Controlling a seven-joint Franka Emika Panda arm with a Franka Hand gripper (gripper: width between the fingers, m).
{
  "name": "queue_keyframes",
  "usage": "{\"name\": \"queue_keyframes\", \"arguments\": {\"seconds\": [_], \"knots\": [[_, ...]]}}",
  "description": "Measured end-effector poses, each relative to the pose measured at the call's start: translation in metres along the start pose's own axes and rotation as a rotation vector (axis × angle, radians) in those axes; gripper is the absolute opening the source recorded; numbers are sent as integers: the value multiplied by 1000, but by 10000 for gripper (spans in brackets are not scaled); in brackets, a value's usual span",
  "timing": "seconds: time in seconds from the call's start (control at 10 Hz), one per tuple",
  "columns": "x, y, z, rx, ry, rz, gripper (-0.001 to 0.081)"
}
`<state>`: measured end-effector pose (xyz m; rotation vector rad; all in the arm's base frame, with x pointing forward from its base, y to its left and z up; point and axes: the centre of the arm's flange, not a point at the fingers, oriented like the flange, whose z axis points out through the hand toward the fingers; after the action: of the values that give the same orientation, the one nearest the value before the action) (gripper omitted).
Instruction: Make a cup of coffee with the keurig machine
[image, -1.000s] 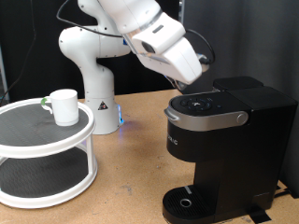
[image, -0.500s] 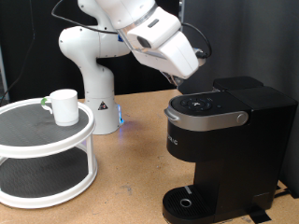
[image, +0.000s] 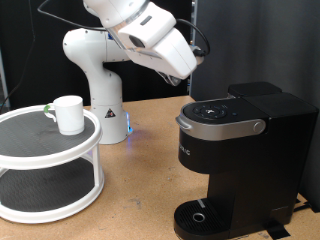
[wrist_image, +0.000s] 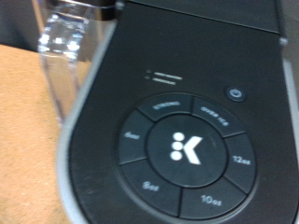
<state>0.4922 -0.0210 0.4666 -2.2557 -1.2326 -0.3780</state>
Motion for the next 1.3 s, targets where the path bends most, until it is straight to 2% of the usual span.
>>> {"name": "queue_keyframes", "arguments": {"seconds": [0.2, 0.4, 0.5, 0.6, 0.7, 0.8, 1.0, 1.3], "knots": [[2, 0, -8, 3, -46, -17, 6], [2, 1, -8, -1, -54, -19, 6], [0, 3, -6, -30, -91, -29, 6], [-2, 7, -1, -87, -161, -59, 6], [-2, 7, 9, -118, -231, -91, 6], [-2, 6, 17, -122, -284, -111, 6], [-5, 3, 28, -34, -386, -130, 6], [-5, 5, 28, -17, -391, -125, 6]]}}
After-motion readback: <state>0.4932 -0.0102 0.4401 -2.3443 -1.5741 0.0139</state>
